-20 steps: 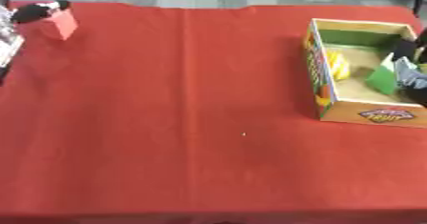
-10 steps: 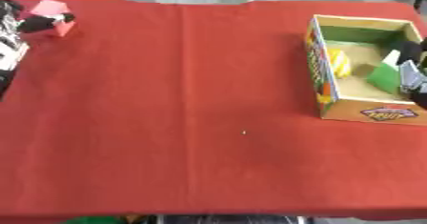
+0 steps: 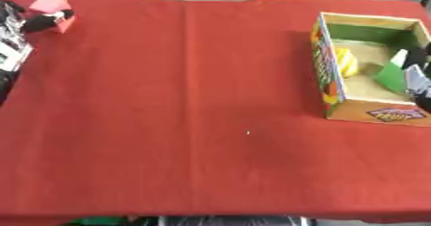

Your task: Pick up the objects with one hand, pass them to the other hand, and then place them into the box on the other side of the table.

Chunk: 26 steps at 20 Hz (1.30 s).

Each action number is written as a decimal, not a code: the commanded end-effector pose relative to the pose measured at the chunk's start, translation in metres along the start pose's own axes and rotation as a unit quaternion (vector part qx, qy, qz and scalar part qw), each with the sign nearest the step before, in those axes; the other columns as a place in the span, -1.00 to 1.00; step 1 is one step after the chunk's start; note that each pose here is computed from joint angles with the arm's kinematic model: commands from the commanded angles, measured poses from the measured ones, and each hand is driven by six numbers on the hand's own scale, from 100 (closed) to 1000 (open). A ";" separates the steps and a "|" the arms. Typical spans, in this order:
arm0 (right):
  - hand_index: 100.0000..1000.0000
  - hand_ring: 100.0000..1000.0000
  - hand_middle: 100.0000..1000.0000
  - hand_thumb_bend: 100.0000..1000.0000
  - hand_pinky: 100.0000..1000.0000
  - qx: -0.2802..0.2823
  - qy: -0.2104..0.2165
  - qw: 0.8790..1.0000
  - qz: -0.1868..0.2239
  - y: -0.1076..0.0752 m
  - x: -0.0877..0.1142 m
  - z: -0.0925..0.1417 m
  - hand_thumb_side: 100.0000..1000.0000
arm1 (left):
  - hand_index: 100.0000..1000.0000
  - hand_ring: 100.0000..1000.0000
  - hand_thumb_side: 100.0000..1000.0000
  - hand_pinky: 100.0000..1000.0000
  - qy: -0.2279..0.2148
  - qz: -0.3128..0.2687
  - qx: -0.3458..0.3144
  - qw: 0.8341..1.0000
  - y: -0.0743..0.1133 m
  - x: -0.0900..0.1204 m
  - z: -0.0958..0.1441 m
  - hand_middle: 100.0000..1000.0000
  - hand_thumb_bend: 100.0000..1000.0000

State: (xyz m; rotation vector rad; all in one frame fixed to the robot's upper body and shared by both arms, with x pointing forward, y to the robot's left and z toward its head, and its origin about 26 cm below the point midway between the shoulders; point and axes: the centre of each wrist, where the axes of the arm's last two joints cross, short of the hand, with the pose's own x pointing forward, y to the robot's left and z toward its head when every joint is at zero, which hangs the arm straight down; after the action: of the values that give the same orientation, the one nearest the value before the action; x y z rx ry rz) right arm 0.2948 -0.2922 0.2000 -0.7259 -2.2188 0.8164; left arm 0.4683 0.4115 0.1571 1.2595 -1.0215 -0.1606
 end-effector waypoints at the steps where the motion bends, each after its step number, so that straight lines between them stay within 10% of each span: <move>1: 0.83 -0.35 -0.23 -1.00 0.27 -0.005 -0.014 1.000 0.005 -0.007 0.005 -0.003 -0.63 | 0.42 0.36 0.04 0.52 -0.006 0.014 0.024 1.000 0.012 0.006 -0.004 0.21 0.67; 26: 0.83 -0.37 -0.27 -1.00 0.27 -0.001 -0.013 1.000 -0.001 -0.004 0.005 -0.002 -0.61 | 0.53 0.56 -0.24 0.64 -0.085 0.065 0.047 0.993 0.000 0.009 0.003 0.44 0.30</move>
State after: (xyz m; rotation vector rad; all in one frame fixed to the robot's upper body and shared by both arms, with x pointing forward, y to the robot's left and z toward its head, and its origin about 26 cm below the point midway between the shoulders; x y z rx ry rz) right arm 0.2949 -0.2898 0.1980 -0.7028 -2.2222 0.8131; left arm 0.4701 0.4008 0.1468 1.2644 -1.2225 -0.1314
